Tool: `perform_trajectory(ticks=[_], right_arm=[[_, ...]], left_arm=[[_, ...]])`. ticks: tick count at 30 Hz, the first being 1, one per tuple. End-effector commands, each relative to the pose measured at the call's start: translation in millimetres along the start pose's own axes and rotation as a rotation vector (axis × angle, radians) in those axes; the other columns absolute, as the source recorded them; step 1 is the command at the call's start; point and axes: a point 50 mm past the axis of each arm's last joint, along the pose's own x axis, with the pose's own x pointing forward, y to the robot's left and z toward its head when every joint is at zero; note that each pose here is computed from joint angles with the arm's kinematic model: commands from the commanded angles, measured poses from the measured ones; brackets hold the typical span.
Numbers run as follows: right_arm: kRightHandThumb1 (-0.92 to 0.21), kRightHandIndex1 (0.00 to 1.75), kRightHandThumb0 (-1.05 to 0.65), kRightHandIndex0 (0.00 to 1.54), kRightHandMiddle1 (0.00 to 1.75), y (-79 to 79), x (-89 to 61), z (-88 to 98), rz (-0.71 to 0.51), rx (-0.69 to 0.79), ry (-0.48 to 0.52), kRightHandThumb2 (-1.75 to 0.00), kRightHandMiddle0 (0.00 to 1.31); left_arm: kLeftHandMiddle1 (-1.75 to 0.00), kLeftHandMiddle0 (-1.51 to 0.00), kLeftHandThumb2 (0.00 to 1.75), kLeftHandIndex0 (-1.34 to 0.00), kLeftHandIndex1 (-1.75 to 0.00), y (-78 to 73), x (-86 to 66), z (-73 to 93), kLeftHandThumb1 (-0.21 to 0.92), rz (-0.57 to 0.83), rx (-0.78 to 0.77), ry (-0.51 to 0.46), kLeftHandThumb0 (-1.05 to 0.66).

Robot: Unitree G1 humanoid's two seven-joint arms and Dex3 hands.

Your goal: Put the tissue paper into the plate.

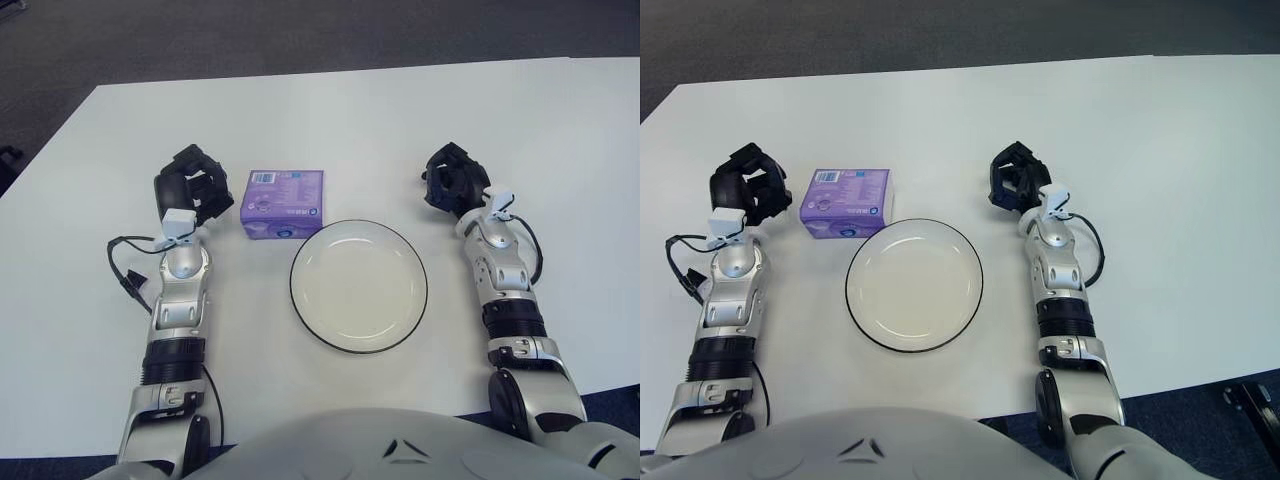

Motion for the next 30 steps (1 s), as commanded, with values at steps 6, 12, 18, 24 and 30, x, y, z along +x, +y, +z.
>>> perform_trajectory(ticks=[6,12,18,24,30], right_arm=[[-0.53,1.75,-0.42,1.01,1.75,-3.5,-22.1,-47.0,-0.020,0.025,0.202,-1.05,0.45],[-0.53,1.75,-0.42,1.01,1.75,-3.6,-22.2,-47.2,-0.015,0.026,0.203,-1.05,0.45],[-0.53,1.75,-0.42,1.01,1.75,-3.3,-23.1,-47.5,-0.005,0.028,0.202,-1.06,0.45],[-0.53,1.75,-0.42,1.02,1.75,-3.7,-23.2,-47.8,0.000,0.028,0.201,-1.06,0.45],[-0.53,1.75,-0.42,1.01,1.75,-3.8,-23.5,-48.2,0.003,0.022,0.201,-1.05,0.45]], left_arm=[[-1.75,-1.38,0.93,-1.11,-1.75,-0.6,-8.1,1.7,0.70,-0.016,0.098,-0.081,-0.46],[-1.75,-1.36,0.96,-1.08,-1.75,-12.7,-0.7,25.5,0.66,-0.142,0.235,-0.255,-0.44],[-1.75,-1.21,1.14,-0.70,-1.75,-17.5,-5.0,30.3,0.48,-0.261,0.379,-0.366,-0.45],[-1.63,-0.62,0.87,-0.31,-1.65,-26.5,-10.7,31.5,0.70,-0.337,0.479,-0.464,-0.56],[-1.19,-0.33,0.69,-0.04,-1.36,-31.1,-12.2,33.9,0.90,-0.425,0.520,-0.561,-0.87]])
